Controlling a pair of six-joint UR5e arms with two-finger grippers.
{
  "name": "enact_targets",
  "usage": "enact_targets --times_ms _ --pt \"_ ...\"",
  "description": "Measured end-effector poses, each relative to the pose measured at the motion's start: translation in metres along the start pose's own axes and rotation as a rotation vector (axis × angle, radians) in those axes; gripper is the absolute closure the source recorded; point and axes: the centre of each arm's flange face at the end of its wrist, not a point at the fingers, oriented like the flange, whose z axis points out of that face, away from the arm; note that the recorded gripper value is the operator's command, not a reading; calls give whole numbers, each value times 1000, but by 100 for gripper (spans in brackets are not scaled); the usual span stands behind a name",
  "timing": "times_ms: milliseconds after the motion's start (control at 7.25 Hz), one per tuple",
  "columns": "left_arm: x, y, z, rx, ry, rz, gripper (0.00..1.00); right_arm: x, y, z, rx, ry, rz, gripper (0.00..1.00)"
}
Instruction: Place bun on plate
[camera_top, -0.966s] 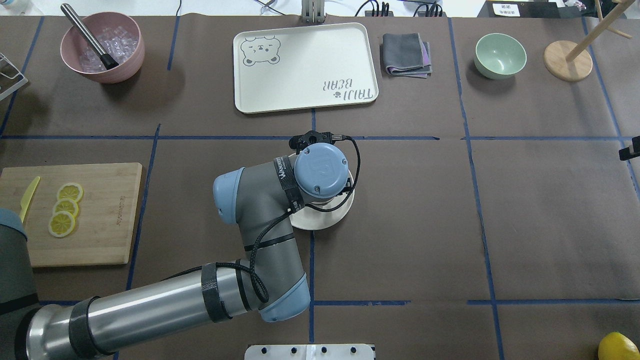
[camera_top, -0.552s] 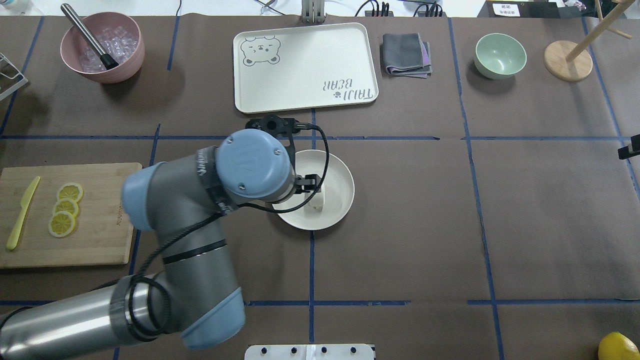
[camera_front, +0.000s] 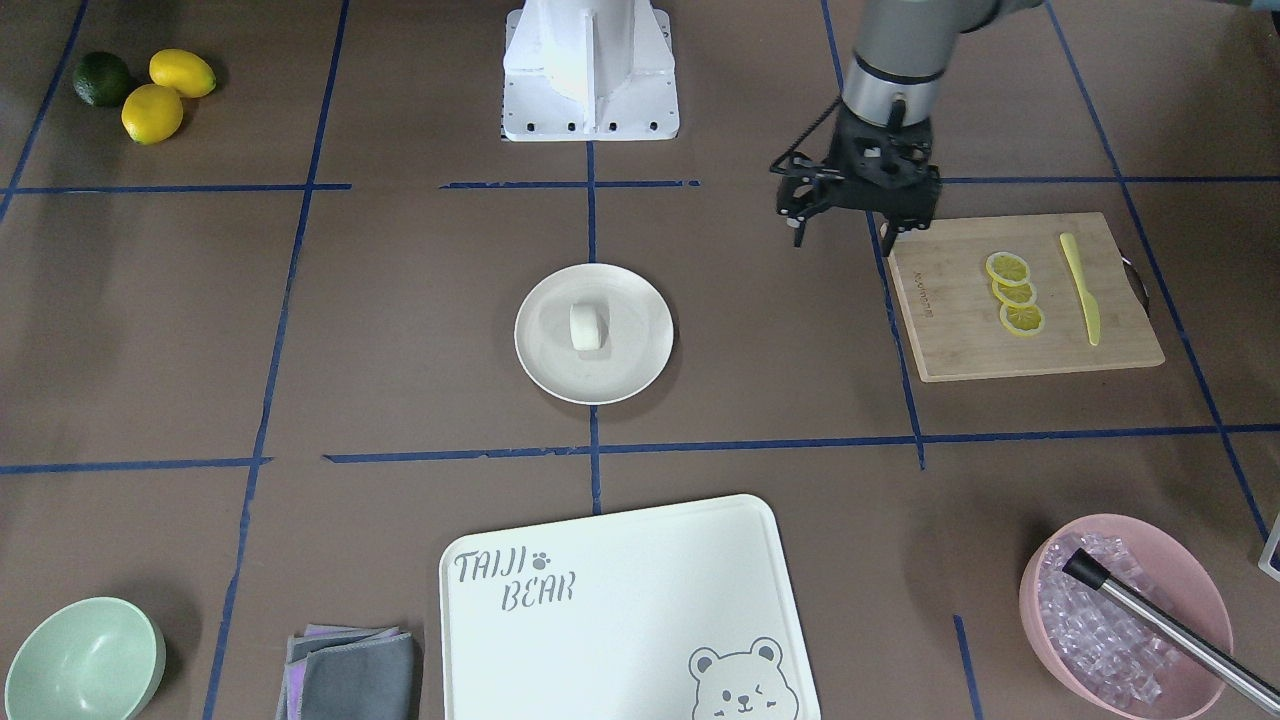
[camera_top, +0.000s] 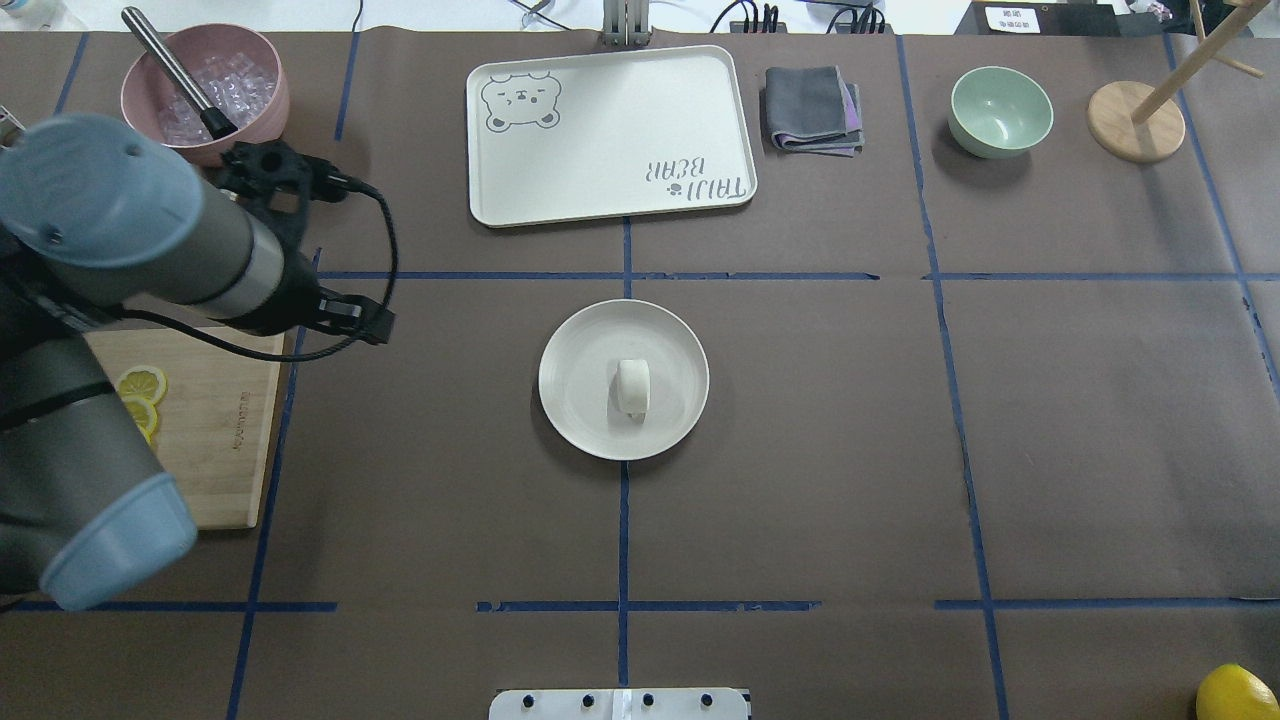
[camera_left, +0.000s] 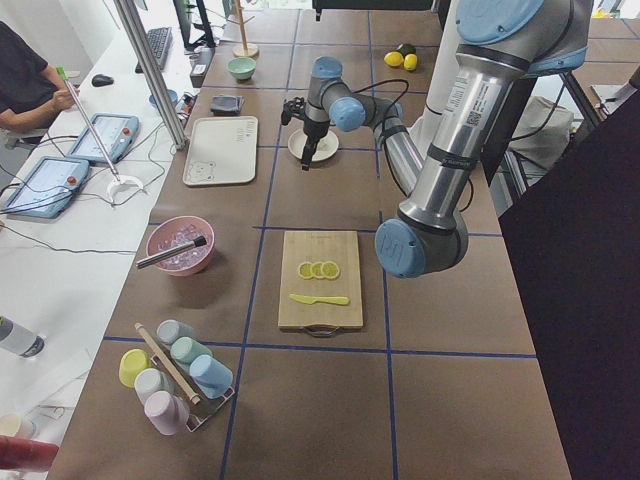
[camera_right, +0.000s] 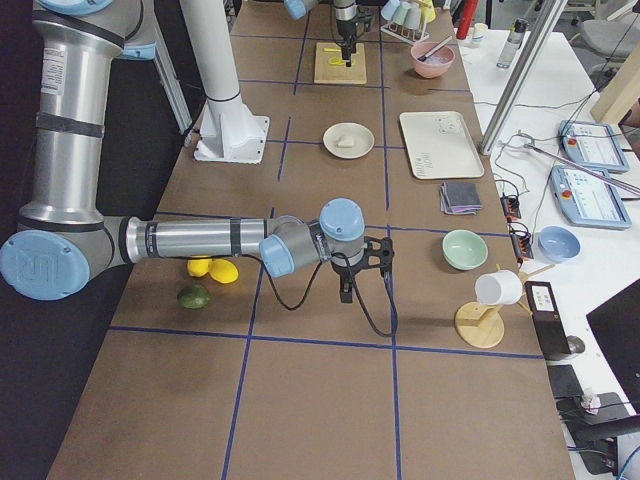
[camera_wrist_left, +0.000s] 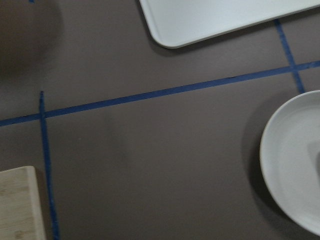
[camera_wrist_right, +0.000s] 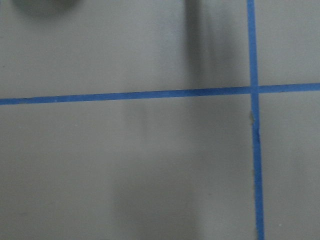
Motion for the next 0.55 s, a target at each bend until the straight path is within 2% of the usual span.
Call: enact_targets --times_ms 552 --pt "-257 -42 11 -121 57 111 0 60 13 -1 -27 15 -70 0"
